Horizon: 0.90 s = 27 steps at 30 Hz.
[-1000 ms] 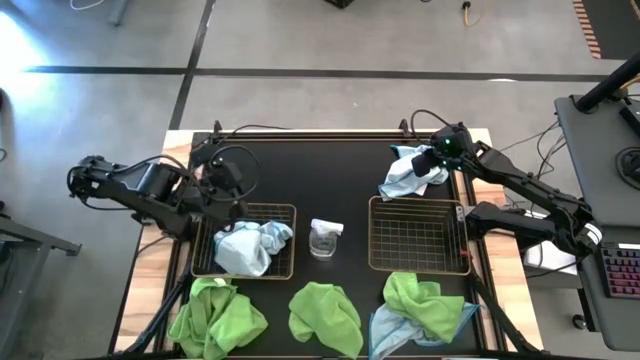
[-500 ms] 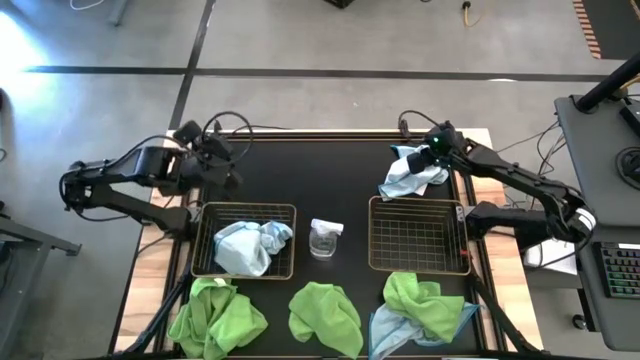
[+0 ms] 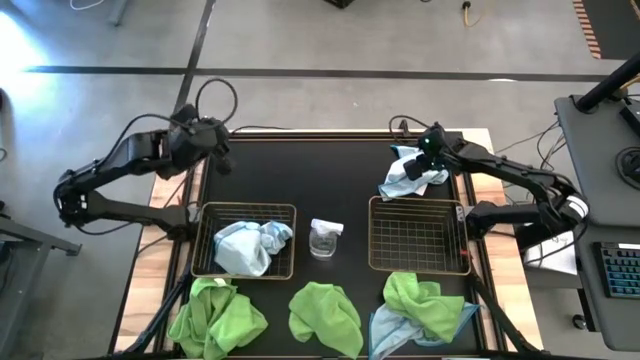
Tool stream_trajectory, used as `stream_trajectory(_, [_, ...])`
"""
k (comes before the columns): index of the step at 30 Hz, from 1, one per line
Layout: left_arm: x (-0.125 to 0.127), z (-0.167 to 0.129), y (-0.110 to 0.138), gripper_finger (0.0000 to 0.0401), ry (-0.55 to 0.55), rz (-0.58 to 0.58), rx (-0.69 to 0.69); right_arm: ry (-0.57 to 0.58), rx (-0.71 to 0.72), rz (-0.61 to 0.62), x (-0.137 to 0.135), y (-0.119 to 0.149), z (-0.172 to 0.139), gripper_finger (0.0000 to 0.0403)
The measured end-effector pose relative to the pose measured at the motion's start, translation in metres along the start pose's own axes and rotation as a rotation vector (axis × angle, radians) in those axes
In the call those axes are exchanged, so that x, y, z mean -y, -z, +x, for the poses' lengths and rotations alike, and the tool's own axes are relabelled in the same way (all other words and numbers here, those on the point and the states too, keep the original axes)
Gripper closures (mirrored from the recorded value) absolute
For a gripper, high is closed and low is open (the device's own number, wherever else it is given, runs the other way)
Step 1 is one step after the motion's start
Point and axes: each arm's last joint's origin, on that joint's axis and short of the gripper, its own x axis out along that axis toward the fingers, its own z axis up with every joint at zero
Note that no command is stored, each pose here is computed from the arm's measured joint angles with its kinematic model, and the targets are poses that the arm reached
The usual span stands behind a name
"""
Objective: Sort microfiber towel by color & place in baskets
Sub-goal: Put the blue microfiber towel into the left wire basket
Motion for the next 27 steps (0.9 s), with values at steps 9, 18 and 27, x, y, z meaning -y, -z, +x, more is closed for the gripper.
stream_trajectory(9, [-0.016, 0.017, -0.003, 0.0275, 0.021, 0.014, 0.003, 0.006, -0.044, -0.029, -0.001, -0.008, -0.001, 0.0268])
stream_trajectory(18, [-0.032, 0.035, -0.002, 0.0275, 0.028, 0.015, -0.031, 0.016, -0.219, -0.015, -0.001, -0.009, -0.001, 0.0223])
stream_trajectory(27, [-0.044, 0.045, 0.001, 0.0275, 0.048, -0.006, -0.041, -0.150, -0.321, 0.019, -0.008, -0.006, 0.006, 0.0220])
